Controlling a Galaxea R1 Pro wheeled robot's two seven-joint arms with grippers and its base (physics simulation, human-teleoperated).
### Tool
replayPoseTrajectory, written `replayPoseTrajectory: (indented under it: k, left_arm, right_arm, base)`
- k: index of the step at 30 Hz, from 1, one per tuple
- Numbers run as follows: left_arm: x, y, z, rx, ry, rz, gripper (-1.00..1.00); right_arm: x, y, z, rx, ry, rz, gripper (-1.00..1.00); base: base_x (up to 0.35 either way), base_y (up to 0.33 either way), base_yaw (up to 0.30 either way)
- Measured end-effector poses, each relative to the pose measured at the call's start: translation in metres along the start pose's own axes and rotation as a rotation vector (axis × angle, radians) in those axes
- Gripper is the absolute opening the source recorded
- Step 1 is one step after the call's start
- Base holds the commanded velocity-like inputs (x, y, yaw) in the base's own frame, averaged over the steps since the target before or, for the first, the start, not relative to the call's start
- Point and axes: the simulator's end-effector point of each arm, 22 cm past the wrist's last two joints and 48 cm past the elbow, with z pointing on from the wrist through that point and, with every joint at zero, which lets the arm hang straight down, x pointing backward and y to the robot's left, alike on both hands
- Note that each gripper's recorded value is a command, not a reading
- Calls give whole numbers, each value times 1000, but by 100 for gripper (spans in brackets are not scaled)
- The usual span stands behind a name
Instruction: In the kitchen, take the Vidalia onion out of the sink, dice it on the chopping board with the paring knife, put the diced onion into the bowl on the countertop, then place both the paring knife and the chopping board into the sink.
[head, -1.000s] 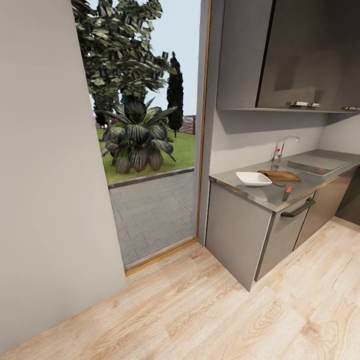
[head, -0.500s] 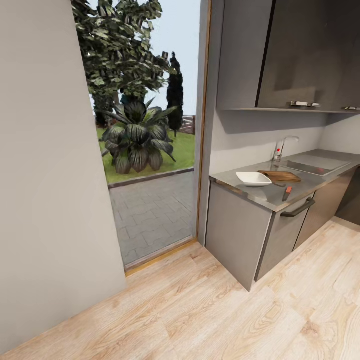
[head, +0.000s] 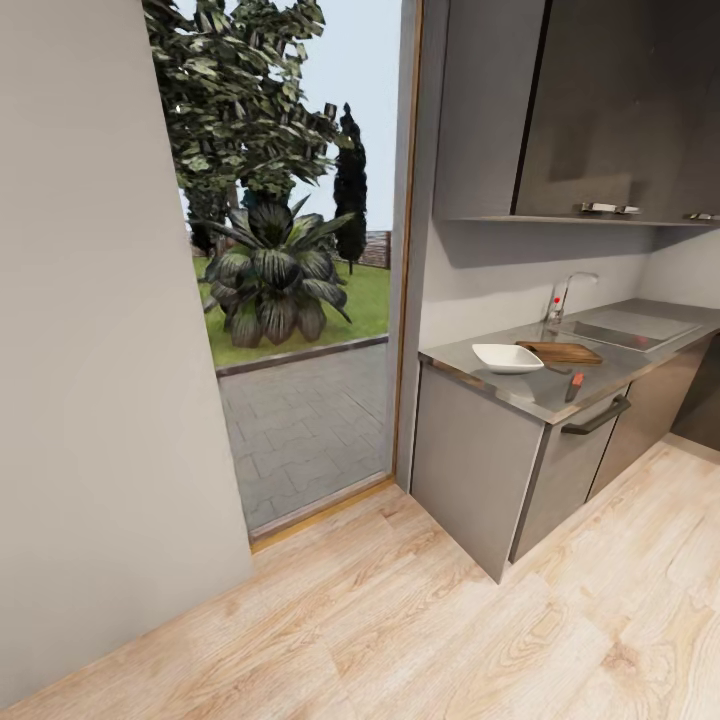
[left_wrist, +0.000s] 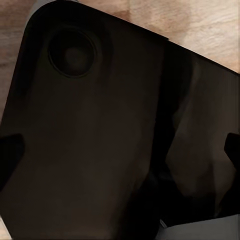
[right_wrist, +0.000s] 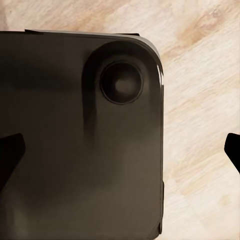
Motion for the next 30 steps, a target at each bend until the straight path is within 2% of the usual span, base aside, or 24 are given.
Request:
replayPoseTrajectory:
  k: [30]
  left_arm:
    - [0,1,0,-2,0,2,100]
  right_arm:
    - [-1,-1,0,2,-6,-5,100]
  base:
    - [0,0,0]
